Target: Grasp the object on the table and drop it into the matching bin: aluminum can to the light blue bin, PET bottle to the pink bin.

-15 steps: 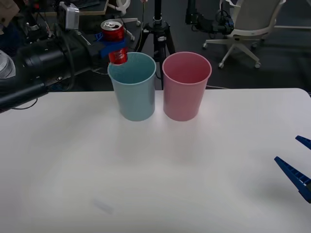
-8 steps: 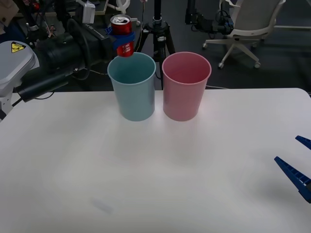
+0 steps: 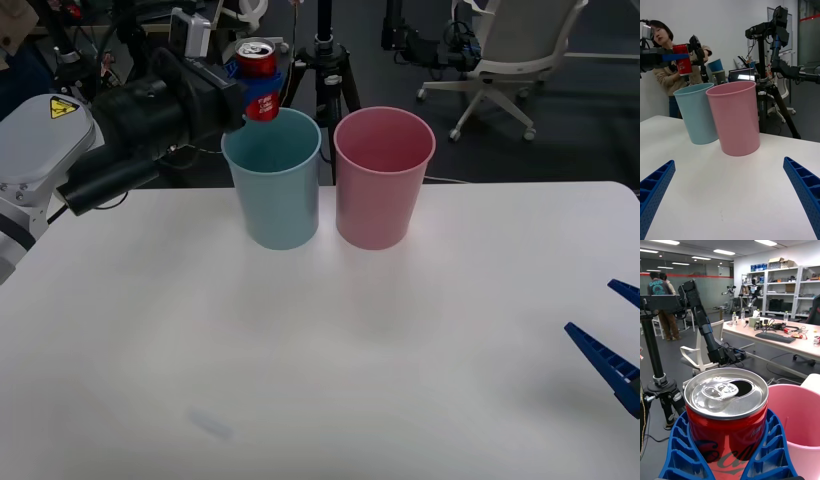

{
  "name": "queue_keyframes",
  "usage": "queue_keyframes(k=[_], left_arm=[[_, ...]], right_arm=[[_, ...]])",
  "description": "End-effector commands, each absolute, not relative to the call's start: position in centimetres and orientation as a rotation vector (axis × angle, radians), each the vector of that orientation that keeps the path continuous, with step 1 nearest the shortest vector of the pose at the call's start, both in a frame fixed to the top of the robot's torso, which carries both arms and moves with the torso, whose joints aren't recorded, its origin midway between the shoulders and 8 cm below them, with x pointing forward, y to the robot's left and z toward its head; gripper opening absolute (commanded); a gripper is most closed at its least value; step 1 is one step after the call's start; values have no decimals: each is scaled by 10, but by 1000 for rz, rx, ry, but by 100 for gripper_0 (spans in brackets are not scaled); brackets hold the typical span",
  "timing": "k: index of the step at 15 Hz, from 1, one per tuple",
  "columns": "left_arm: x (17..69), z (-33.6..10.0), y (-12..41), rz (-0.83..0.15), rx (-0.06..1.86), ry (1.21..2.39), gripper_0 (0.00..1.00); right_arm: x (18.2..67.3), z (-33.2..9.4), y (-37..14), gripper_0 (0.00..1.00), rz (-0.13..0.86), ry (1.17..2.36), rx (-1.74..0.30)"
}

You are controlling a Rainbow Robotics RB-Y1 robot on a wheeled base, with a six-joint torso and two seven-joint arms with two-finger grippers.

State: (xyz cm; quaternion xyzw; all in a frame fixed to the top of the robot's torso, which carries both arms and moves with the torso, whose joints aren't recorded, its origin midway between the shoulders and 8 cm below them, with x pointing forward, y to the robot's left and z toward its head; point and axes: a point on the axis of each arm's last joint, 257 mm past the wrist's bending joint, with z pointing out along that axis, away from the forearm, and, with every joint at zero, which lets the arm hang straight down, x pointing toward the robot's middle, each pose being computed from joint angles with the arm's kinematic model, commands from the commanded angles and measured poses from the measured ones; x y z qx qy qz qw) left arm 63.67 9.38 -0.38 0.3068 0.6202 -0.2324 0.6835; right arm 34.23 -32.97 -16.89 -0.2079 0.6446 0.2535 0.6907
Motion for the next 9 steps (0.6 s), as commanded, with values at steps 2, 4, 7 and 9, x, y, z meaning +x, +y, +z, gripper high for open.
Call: queue_keyframes(k=[2, 4, 7, 9], left_arm=[[655, -15, 93, -484, 667, 1419, 0], [661, -18, 96, -474, 653, 1431, 0], [662, -20, 94, -473, 653, 1435, 0], [661, -19, 94, -484, 645, 1437, 24]], right_arm=[[342, -169, -330, 100, 567, 1441, -465], [342, -169, -330, 100, 567, 1441, -465], [342, -169, -330, 100, 567, 1441, -465], [342, -169, -330, 100, 567, 1441, -465]])
